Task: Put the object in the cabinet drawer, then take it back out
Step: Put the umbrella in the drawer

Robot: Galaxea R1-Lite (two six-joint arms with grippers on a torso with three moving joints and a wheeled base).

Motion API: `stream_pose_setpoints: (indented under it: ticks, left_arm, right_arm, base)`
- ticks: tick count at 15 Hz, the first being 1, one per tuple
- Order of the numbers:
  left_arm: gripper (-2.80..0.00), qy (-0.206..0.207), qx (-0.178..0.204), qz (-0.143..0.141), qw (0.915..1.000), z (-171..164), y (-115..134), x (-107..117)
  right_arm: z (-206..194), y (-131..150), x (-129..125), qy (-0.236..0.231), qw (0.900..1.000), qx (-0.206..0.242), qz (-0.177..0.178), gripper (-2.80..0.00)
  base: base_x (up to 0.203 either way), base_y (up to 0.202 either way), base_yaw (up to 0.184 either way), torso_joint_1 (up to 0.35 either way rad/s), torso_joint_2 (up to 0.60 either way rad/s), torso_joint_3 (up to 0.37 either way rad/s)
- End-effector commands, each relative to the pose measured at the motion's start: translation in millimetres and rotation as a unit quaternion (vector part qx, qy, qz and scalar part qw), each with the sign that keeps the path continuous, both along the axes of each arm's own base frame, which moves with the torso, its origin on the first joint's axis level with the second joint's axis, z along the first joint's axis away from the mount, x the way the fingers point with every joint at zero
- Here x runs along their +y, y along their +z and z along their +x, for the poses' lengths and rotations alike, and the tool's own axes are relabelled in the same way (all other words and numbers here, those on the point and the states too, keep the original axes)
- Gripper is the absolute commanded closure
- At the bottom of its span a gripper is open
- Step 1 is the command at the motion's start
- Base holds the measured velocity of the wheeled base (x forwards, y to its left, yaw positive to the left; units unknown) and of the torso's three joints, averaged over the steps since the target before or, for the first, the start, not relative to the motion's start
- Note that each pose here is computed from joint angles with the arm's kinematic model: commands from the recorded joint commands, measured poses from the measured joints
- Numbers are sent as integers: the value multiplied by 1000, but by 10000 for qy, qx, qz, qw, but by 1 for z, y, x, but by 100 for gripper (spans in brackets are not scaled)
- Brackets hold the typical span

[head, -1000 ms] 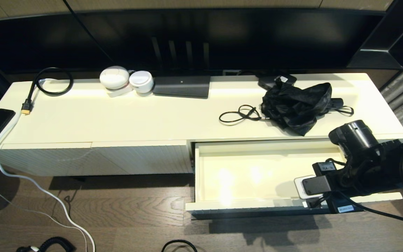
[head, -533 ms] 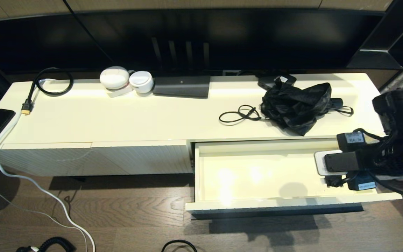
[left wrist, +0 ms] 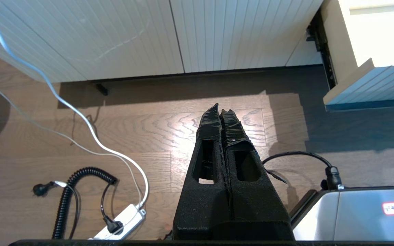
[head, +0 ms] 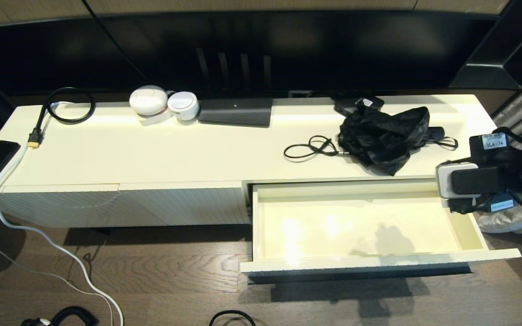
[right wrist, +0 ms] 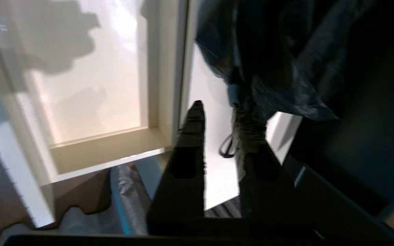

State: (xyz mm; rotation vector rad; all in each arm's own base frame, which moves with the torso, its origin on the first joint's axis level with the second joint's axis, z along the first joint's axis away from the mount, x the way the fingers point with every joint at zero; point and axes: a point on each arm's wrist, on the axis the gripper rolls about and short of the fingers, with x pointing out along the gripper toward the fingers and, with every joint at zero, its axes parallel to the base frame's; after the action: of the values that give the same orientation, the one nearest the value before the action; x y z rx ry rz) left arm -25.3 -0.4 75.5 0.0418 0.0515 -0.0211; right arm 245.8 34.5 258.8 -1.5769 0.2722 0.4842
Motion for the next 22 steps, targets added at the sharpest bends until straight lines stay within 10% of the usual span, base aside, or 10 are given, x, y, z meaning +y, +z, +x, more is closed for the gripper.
stream_pose_setpoints:
  ticks: [1,22]
  left_arm:
    - [0,0,1,3,10000,0,0,0]
    - [0,0,1,3,10000,0,0,0]
  right_arm:
    - [13,-2,-2,3,9999,-158,-45,-280]
    - [163,-17,20,-69,9945,-1021,209,-280]
  base:
    - [0,0,0,0,0,0]
    - [0,0,0,0,0,0]
